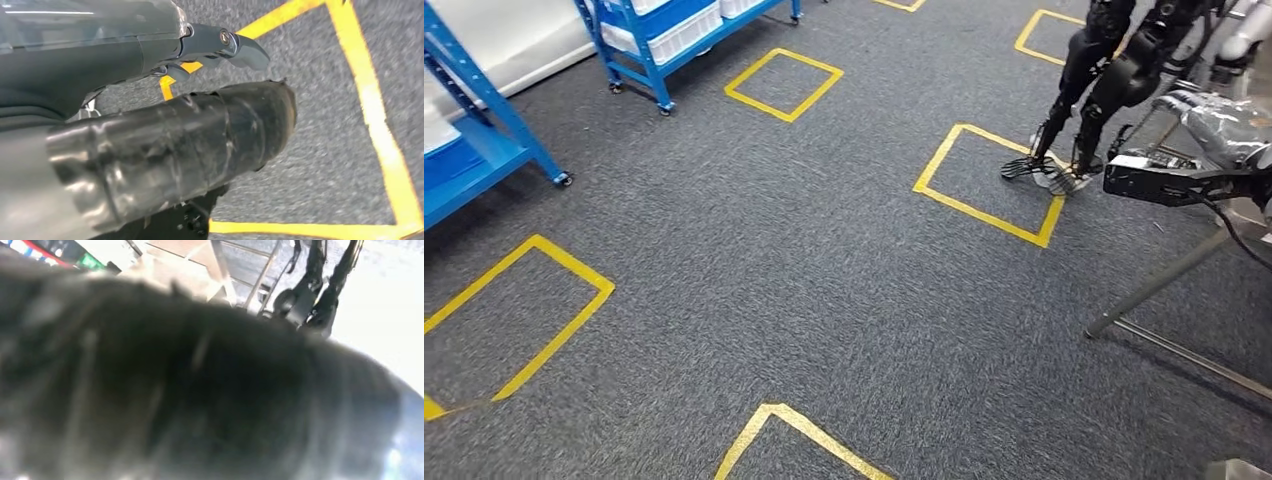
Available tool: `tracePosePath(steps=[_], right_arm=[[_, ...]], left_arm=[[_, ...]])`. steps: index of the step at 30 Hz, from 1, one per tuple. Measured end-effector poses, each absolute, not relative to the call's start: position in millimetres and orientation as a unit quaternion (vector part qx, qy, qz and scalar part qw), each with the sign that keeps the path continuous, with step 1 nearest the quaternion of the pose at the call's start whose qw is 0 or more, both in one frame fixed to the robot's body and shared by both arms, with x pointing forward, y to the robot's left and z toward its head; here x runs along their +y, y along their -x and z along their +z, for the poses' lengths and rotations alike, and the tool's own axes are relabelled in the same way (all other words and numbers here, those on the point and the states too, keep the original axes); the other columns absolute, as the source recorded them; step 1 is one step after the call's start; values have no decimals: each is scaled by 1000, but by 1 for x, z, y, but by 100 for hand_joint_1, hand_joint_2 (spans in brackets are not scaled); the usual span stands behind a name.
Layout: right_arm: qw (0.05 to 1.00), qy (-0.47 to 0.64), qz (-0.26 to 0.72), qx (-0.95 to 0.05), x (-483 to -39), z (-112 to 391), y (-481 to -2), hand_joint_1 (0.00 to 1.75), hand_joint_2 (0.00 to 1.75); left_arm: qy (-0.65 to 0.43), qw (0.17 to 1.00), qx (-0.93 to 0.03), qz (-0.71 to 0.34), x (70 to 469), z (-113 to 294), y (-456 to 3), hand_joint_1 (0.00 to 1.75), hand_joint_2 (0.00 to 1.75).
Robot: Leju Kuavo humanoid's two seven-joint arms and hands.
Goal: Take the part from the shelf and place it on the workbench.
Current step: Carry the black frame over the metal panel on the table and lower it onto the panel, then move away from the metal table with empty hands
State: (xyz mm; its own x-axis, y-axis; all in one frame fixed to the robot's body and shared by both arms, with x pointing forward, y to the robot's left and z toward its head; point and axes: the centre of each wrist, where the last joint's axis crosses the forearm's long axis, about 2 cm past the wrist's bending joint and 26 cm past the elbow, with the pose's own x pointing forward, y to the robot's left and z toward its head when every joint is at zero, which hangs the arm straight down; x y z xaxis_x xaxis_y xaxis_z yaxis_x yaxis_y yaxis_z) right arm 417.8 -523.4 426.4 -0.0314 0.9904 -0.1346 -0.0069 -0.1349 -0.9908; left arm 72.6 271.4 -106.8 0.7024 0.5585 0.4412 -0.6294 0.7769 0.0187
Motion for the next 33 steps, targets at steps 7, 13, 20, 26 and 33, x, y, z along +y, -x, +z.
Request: tracePosePath(steps=[7,13,20,26,33], right_arm=[[465,520,545,-466,-526,419,-417,0,0],[461,511,537,-488,-528,399,-416,0,0],[486,494,532,-487,-540,343,-405,0,0],[492,495,526,-486,-544,337,-403,0,0],[503,493,526,-477,-549,328,-400,0,0]], left_arm=[[-84,919,-210,323,271,-107,-72,0,0],[-87,919,-205,325,272,-107,-69,0,0],[-88,919,-200,328,273,-108,-66,0,0],[-88,918,-201,331,275,-108,-67,0,0],[-87,917,-202,331,275,-107,-70,0,0]])
